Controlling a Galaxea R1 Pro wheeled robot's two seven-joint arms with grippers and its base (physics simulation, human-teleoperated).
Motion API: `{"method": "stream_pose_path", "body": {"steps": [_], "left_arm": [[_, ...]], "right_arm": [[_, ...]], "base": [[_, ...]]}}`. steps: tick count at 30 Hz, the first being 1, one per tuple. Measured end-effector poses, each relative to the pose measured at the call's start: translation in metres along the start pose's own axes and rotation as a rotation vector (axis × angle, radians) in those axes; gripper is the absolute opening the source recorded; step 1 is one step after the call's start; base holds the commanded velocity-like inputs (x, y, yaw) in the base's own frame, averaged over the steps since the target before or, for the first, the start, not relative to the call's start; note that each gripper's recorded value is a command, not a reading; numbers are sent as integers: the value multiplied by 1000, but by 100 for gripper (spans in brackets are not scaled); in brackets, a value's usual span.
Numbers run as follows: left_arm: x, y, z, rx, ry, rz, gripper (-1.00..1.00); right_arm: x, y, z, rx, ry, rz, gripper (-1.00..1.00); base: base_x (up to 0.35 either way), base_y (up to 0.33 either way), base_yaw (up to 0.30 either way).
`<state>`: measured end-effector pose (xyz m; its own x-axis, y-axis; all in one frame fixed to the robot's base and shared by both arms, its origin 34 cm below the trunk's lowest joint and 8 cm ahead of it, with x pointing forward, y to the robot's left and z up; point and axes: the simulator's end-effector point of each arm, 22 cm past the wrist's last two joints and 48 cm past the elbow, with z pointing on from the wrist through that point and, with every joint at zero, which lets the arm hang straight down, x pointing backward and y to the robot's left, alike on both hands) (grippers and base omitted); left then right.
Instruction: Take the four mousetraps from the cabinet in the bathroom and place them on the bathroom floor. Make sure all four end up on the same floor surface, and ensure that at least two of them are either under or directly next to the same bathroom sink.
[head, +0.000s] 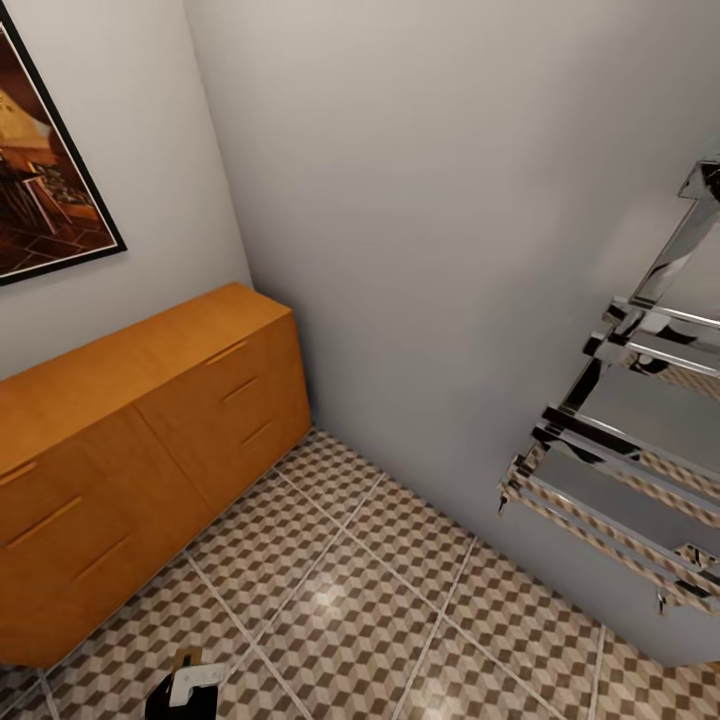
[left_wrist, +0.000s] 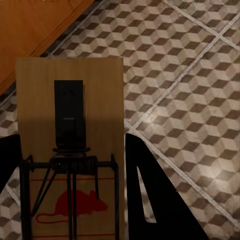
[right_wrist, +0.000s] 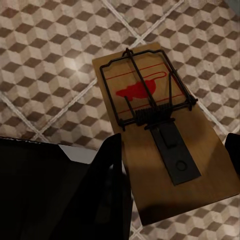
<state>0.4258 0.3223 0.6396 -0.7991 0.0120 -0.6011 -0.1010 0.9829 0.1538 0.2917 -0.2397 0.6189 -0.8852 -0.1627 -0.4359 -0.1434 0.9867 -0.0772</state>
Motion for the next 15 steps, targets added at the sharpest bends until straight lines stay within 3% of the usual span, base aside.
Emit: {"method": "stream_pose_path", "body": {"steps": [15], "left_arm": [[-12, 0, -1, 0, -24, -5, -100]], "right_arm": [[-10, -2, 0, 4, -24, 0, -100]], "base": [[0, 0, 0]]}}
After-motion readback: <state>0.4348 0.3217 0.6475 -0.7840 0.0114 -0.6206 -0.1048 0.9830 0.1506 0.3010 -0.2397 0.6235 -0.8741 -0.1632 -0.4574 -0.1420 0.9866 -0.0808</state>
